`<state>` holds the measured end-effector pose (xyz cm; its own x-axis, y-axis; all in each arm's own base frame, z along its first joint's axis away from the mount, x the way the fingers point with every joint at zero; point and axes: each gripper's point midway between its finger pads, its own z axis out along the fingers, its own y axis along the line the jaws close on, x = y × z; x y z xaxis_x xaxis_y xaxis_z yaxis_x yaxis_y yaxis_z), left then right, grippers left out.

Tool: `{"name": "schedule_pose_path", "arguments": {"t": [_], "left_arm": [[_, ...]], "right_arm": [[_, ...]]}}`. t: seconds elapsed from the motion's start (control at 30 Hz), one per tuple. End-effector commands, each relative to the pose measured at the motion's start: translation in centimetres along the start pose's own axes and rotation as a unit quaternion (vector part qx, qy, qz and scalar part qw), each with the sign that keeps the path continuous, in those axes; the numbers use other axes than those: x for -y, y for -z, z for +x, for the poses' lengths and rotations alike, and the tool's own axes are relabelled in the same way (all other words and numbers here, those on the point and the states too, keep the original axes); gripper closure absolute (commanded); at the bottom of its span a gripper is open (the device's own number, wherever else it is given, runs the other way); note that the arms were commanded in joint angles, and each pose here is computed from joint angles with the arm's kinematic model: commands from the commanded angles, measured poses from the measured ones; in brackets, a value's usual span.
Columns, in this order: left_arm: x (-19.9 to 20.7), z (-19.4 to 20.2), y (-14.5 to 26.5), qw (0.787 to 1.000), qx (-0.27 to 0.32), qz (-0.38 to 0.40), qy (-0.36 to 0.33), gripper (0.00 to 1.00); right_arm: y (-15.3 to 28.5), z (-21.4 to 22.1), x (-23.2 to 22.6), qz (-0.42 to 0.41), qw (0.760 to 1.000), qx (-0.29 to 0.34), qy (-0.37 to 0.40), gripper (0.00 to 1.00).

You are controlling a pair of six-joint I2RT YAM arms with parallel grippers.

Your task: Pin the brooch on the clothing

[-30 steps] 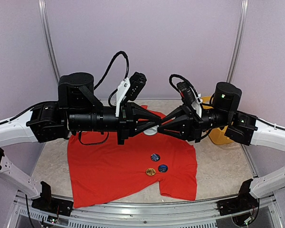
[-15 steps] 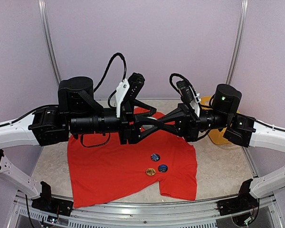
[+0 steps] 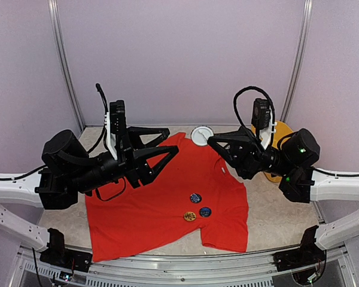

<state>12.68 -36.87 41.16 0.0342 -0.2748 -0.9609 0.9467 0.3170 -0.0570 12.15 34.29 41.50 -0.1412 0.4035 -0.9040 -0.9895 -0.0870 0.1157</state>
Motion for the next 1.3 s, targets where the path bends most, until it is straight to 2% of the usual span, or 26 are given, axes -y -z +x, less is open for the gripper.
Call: {"name": "schedule_pose_path", "arguments": {"t": [0.0, 0.17, 0.23, 0.33, 0.57, 0.73, 0.77, 0.83, 0.87, 0.93, 1.1, 1.27], "left_arm": [[1.1, -1.1, -1.7, 0.999, 0.007, 0.029, 0.01, 0.4], [2.2, -2.1, -3.2, 0.998, 0.019, 0.06, 0.009, 0.41], [2.3, -1.9, -3.8, 0.998, 0.016, 0.063, 0.011, 0.5], [2.6, -1.5, -4.5, 0.997, 0.01, 0.073, 0.013, 0.72], [3.3, -1.4, -5.3, 0.996, 0.001, 0.092, 0.014, 1.0], [3.1, -0.8, -5.4, 0.996, -0.014, 0.085, 0.014, 1.0], [2.8, -0.6, -5.4, 0.997, -0.02, 0.078, 0.012, 1.0], [2.4, -0.6, -5.2, 0.997, -0.029, 0.067, 0.004, 1.0], [2.2, -0.5, -5.1, 0.998, -0.036, 0.06, -0.003, 1.0], [1.7, -0.4, -4.9, 0.998, -0.049, 0.045, -0.016, 1.0], [1.5, -1.0, -4.4, 0.997, -0.055, 0.037, -0.025, 1.0], [1.9, -0.9, -4.5, 0.997, -0.062, 0.047, -0.024, 1.0]], "right_arm": [[-0.1, -1.4, -1.0, -0.015, 0.999, 0.034, 0.017, 1.0], [-0.1, -1.0, -1.2, -0.018, 0.999, 0.034, 0.017, 1.0], [-0.1, -1.1, -1.4, -0.019, 0.999, 0.035, 0.018, 1.0], [0.0, -1.1, -1.5, -0.016, 0.999, 0.032, 0.022, 1.0], [0.5, -1.2, -1.5, -0.004, 0.999, 0.031, 0.034, 1.0], [0.6, -1.1, -1.3, 0.008, 0.999, 0.013, 0.044, 1.0], [0.4, -1.1, -1.2, 0.012, 0.998, -0.001, 0.055, 0.95], [0.0, -0.2, -0.7, 0.02, 0.996, -0.053, 0.065, 0.68], [0.0, 0.2, -0.6, 0.024, 0.994, -0.081, 0.07, 0.59], [0.2, 0.6, -0.1, 0.042, 0.989, -0.118, 0.077, 0.51], [0.5, 0.1, 0.3, 0.063, 0.982, -0.161, 0.082, 0.46], [0.8, 0.1, 1.1, 0.091, 0.978, -0.171, 0.084, 0.46]]}}
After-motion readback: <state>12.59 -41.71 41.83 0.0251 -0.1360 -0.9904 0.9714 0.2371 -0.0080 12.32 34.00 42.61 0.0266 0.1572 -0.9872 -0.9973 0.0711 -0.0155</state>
